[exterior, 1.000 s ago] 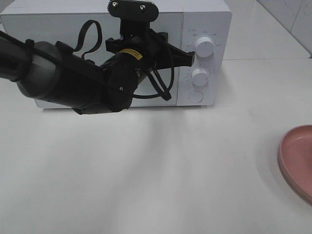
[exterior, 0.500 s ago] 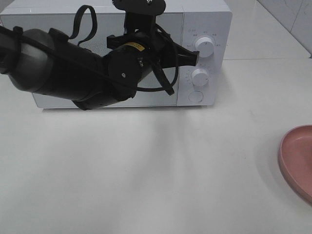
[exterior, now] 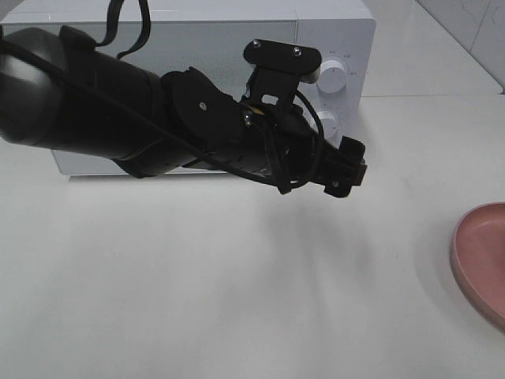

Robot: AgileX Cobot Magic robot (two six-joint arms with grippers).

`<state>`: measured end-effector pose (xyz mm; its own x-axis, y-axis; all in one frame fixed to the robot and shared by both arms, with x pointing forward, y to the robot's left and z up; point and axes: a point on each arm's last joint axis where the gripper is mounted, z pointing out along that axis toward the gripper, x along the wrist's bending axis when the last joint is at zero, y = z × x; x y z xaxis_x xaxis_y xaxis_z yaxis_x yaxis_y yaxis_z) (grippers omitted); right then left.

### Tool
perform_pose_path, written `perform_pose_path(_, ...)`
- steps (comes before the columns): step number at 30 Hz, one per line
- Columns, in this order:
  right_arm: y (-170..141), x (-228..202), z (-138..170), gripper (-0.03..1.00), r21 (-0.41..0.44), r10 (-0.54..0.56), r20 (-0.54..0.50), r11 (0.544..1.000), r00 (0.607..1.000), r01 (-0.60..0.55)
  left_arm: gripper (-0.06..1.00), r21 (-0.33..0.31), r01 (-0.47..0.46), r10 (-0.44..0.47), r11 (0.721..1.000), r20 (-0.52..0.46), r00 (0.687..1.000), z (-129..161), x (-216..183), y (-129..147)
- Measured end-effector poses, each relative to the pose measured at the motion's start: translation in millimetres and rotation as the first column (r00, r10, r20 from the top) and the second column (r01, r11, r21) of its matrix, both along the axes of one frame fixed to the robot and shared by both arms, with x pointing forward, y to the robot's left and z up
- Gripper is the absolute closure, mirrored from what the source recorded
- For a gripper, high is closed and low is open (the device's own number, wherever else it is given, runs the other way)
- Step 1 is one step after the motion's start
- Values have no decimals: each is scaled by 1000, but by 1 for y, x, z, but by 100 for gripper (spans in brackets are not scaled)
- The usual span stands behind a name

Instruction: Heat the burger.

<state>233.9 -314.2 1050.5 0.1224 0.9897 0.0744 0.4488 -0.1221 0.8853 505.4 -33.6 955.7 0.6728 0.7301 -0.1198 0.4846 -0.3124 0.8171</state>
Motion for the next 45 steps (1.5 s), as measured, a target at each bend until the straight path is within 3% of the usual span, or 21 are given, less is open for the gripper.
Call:
perform_pose_path(5,0,0,0,21,0,0,0,1000,1000,0,-2,24,113,-109,993,-125,986,0,-15,-1)
perform_pose_path(6,0,0,0,21,0,0,0,1000,1000,0,-2,44,175,-165,983,-174,971,-1,-21,-1)
perform_pose_path(8,0,0,0,21,0,0,0,1000,1000,0,-2,54,205,-191,977,-194,962,-1,-25,-1)
perform_pose_path(9,0,0,0,21,0,0,0,1000,1000,0,-2,90,286,-258,954,-243,935,-3,-32,1)
perform_pose_path(11,0,0,0,21,0,0,0,1000,1000,0,-2,105,325,-286,940,-276,918,-4,-36,2)
perform_pose_path(12,0,0,0,21,0,0,0,1000,1000,0,-2,132,391,-328,911,-343,880,-5,-42,7)
perform_pose_path(13,0,0,0,21,0,0,0,1000,1000,0,-2,132,391,-328,911,-343,880,-5,-42,7)
perform_pose_path(14,0,0,0,21,0,0,0,1000,1000,0,-2,147,416,-329,897,-407,852,-4,-43,16)
perform_pose_path(16,0,0,0,21,0,0,0,1000,1000,0,-2,148,414,-315,898,-441,840,-3,-41,21)
perform_pose_path(18,0,0,0,21,0,0,0,1000,1000,0,-2,156,382,-255,911,-516,818,5,-32,41)
perform_pose_path(22,0,0,0,21,0,0,0,1000,1000,0,-2,163,347,-200,924,-567,799,17,-21,65)
perform_pose_path(23,0,0,0,21,0,0,0,1000,1000,0,-2,160,331,-178,930,-592,786,27,-16,81)
perform_pose_path(30,0,0,0,21,0,0,0,1000,1000,0,-2,141,211,-79,967,-622,779,63,3,138)
perform_pose_path(31,0,0,0,21,0,0,0,1000,1000,0,-2,144,154,-32,978,-623,782,73,8,158)
perform_pose_path(32,0,0,0,21,0,0,0,1000,1000,0,-2,144,154,-32,978,-623,782,73,8,158)
perform_pose_path(33,0,0,0,21,0,0,0,1000,1000,0,-2,155,85,29,984,-615,788,83,13,181)
perform_pose_path(35,0,0,0,21,0,0,0,1000,1000,0,-2,163,50,60,985,-609,791,88,15,193)
perform_pose_path(37,0,0,0,21,0,0,0,1000,1000,0,-2,210,-49,169,977,-607,777,102,15,232)
perform_pose_path(40,0,0,0,21,0,0,0,1000,1000,0,-2,224,-71,195,972,-604,773,106,14,242)
perform_pose_path(41,0,0,0,21,0,0,0,1000,1000,0,-2,251,-116,248,961,-600,760,113,11,260)
perform_pose_path(45,0,0,0,21,0,0,0,1000,1000,0,-2,282,-181,318,942,-580,750,121,7,281)
